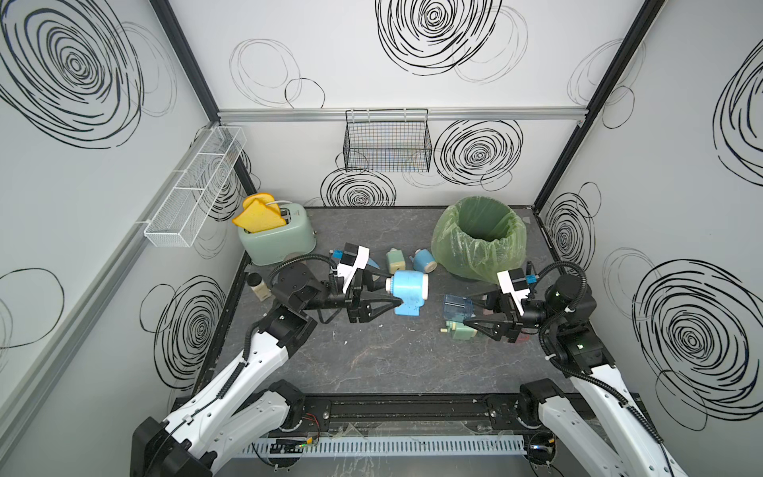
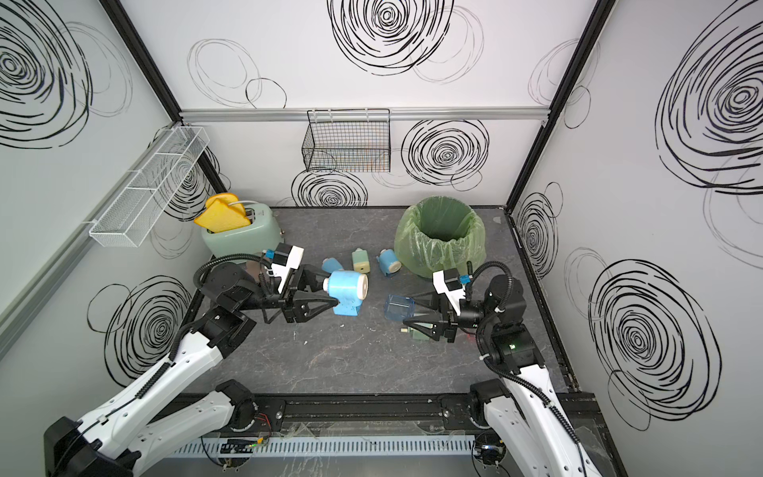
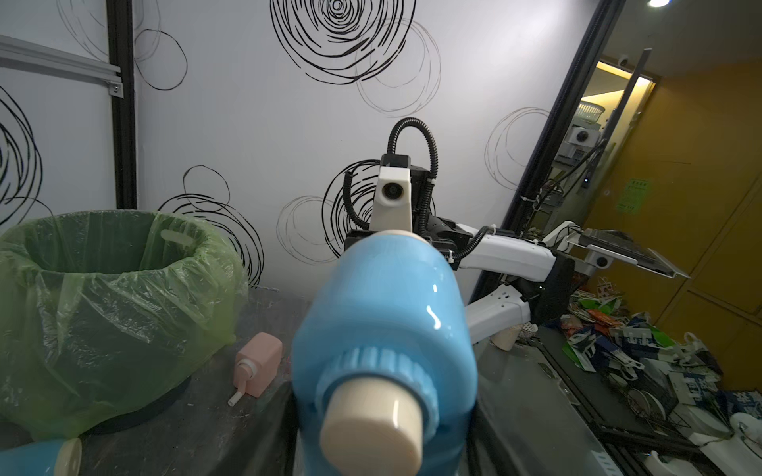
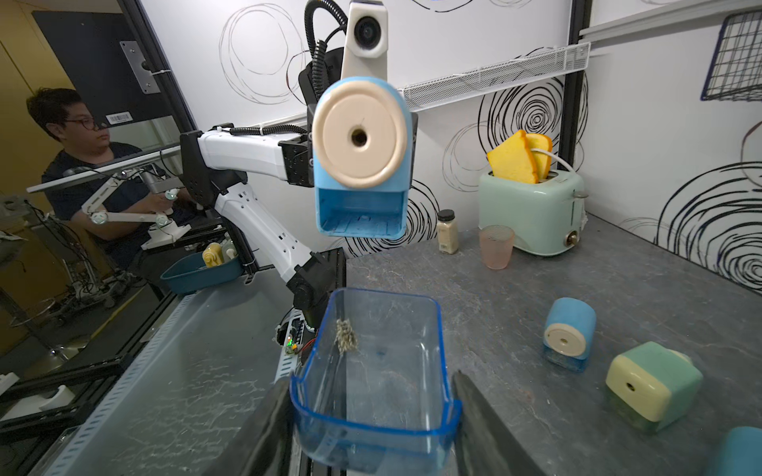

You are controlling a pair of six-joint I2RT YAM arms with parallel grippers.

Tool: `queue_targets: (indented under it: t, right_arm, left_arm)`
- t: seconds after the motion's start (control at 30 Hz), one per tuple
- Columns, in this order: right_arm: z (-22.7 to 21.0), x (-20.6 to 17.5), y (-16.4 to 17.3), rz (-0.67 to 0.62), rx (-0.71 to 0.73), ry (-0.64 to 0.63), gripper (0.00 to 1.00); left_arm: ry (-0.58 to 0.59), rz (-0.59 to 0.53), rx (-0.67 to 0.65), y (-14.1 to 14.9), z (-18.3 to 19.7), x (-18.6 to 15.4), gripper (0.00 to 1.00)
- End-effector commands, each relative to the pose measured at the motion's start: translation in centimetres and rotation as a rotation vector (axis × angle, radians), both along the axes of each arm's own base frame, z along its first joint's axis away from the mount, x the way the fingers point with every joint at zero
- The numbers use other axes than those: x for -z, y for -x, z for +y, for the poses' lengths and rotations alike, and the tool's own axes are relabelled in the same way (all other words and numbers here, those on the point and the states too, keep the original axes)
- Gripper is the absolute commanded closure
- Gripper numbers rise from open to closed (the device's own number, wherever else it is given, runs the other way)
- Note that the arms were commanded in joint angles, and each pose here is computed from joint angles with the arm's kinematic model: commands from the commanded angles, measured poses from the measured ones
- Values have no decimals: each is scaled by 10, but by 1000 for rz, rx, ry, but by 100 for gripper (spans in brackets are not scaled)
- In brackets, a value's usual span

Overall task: Take out the pencil sharpener tray and clean the shavings
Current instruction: Place the container at the center of the board.

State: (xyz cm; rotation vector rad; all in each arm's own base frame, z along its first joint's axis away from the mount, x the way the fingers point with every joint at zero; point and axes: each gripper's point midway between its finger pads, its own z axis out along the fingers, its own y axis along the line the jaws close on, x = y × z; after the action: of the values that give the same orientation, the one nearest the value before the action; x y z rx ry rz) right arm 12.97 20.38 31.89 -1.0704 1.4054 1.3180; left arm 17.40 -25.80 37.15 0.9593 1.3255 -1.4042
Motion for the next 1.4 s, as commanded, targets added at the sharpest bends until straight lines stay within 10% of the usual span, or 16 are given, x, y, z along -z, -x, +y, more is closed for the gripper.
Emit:
queue_targets:
  t: [0.0,0.83,1.37]
  right_arm:
    - [3,10,4,-2,3,-4,68]
    - [53,151,-35,148,428,245,73]
    - [76,203,-48,113,511,371,71]
  left_arm:
    - [21,-45,-89,-11,0,0,71]
    - [30,95,-887,-48,82,180,73]
    - [-183,221,-832,-52,55,235,74]
